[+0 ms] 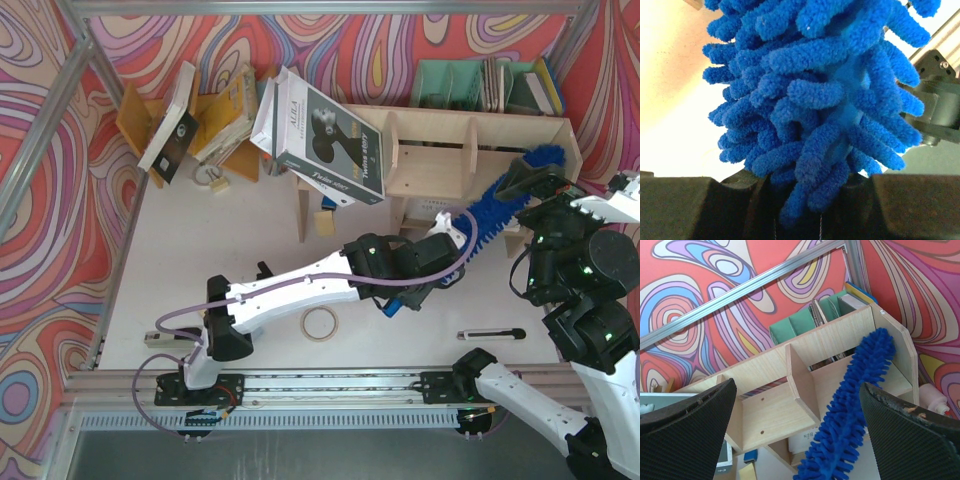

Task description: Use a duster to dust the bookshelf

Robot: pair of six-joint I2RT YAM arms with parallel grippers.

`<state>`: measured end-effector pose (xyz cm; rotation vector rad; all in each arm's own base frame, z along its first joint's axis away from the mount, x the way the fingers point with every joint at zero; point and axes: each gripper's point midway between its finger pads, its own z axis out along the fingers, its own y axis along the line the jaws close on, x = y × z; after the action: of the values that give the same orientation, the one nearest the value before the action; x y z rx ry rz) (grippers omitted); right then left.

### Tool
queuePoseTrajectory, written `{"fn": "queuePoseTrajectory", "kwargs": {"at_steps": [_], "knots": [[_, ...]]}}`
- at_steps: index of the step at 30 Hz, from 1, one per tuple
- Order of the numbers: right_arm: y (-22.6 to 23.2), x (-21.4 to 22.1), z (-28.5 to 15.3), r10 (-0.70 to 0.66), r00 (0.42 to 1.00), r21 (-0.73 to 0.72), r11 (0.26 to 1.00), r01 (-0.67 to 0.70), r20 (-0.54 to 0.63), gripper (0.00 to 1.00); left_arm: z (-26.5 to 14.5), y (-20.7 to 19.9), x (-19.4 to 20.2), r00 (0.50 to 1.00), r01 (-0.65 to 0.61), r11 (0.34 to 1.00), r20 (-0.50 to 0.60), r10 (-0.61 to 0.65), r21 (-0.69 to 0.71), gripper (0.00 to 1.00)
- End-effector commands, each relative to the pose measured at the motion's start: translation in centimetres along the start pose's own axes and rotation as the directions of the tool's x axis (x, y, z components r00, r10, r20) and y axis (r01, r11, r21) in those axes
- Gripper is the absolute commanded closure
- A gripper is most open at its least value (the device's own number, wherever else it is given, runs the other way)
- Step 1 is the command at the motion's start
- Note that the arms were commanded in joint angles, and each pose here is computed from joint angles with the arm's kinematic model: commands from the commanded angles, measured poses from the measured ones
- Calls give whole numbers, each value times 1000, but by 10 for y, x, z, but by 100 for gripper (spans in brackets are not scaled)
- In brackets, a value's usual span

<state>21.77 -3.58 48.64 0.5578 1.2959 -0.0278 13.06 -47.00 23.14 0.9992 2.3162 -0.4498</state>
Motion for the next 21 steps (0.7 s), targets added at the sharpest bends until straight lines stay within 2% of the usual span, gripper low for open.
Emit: {"fn": "queuePoseTrajectory", "kwargs": {"at_steps": [1,16,21], "knots": [[-1,-5,1,14,1000,12,1000,-14,21,1,-7,-11,-4,999,-48,998,23,48,26,100],[-3,-6,-1,19,1000,13,1000,-20,22,1,3,-14,30,990,-108,993,-86,111,41,100],[-2,-2,-1,28,1000,8,1000,-28,15,1,-1,-8,23,993,-97,995,-60,97,5,100]]}}
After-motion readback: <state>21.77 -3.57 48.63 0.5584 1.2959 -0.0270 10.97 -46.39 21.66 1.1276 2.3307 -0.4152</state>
